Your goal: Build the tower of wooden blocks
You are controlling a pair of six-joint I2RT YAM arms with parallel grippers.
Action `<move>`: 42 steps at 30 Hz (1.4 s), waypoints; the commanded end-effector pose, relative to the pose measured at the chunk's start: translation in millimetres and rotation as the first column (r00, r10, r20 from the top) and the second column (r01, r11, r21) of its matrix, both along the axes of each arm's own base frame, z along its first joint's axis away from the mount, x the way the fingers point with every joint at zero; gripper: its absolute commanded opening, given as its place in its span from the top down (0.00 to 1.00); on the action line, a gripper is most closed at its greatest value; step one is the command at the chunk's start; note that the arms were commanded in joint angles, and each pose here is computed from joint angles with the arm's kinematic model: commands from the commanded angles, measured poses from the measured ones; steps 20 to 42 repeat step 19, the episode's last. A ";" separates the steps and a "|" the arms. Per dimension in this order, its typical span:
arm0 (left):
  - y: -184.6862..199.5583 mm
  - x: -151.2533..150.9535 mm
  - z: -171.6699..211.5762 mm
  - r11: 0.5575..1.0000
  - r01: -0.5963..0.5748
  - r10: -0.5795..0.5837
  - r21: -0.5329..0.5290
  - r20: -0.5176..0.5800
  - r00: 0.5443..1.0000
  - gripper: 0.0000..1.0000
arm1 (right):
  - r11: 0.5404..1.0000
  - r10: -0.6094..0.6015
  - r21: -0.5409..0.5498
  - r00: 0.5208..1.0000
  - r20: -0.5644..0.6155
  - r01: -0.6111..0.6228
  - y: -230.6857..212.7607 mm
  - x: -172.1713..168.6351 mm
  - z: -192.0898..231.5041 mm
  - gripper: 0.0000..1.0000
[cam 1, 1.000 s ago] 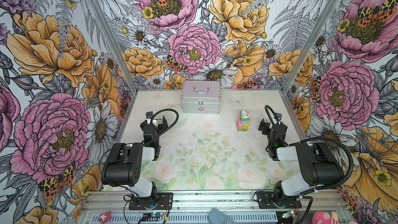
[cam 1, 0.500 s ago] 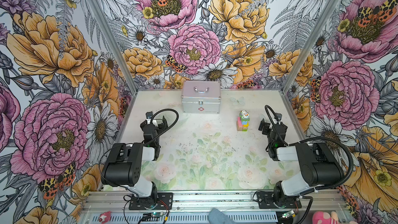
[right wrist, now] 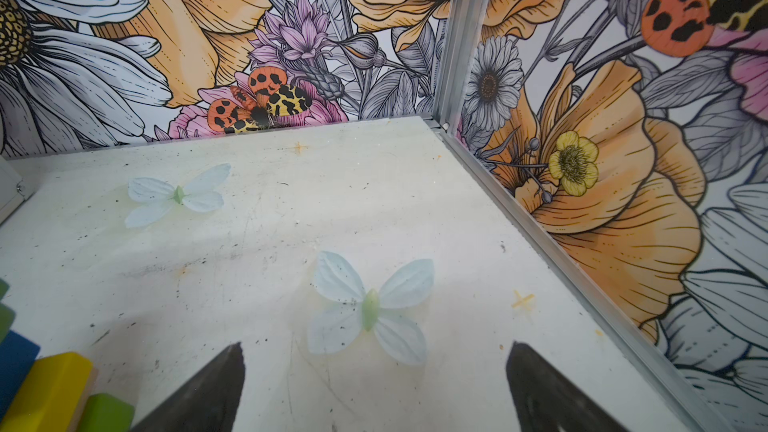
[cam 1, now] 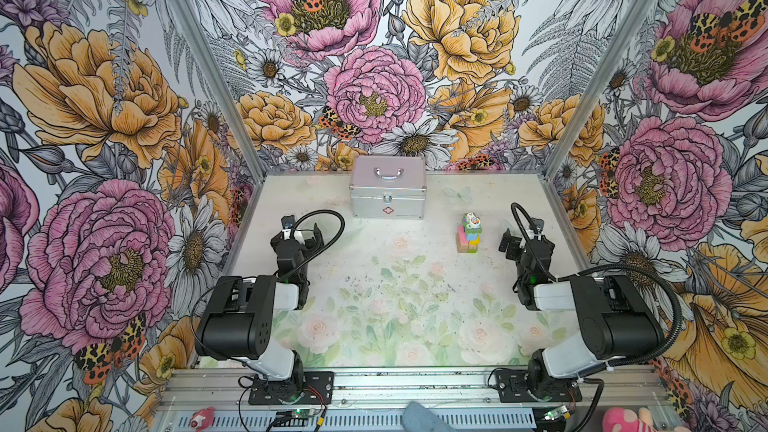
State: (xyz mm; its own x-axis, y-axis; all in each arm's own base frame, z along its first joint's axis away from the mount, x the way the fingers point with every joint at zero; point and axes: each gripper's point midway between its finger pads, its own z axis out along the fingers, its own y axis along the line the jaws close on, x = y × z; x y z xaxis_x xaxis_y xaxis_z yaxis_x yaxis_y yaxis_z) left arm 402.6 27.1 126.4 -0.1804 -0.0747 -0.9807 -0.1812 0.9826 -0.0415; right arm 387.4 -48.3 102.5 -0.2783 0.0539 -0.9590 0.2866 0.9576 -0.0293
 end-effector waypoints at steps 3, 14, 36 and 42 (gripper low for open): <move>1.4 0.2 4.0 1.000 -0.011 0.011 0.017 0.014 1.000 0.01 | 1.000 -0.007 -0.013 0.999 0.040 0.007 -0.2 5.3 12.9 0.00; 1.2 0.2 4.3 1.000 -0.010 0.010 0.018 0.015 1.000 0.01 | 0.999 0.031 -0.016 0.999 0.024 -0.030 5.7 9.4 11.4 0.00; 1.3 0.2 4.1 1.000 -0.011 0.011 0.018 0.014 1.000 0.01 | 0.999 0.031 -0.016 0.999 0.025 -0.031 6.0 8.3 11.2 0.00; 1.3 0.2 4.1 1.000 -0.011 0.011 0.018 0.014 1.000 0.01 | 0.999 0.031 -0.016 0.999 0.025 -0.031 6.0 8.3 11.2 0.00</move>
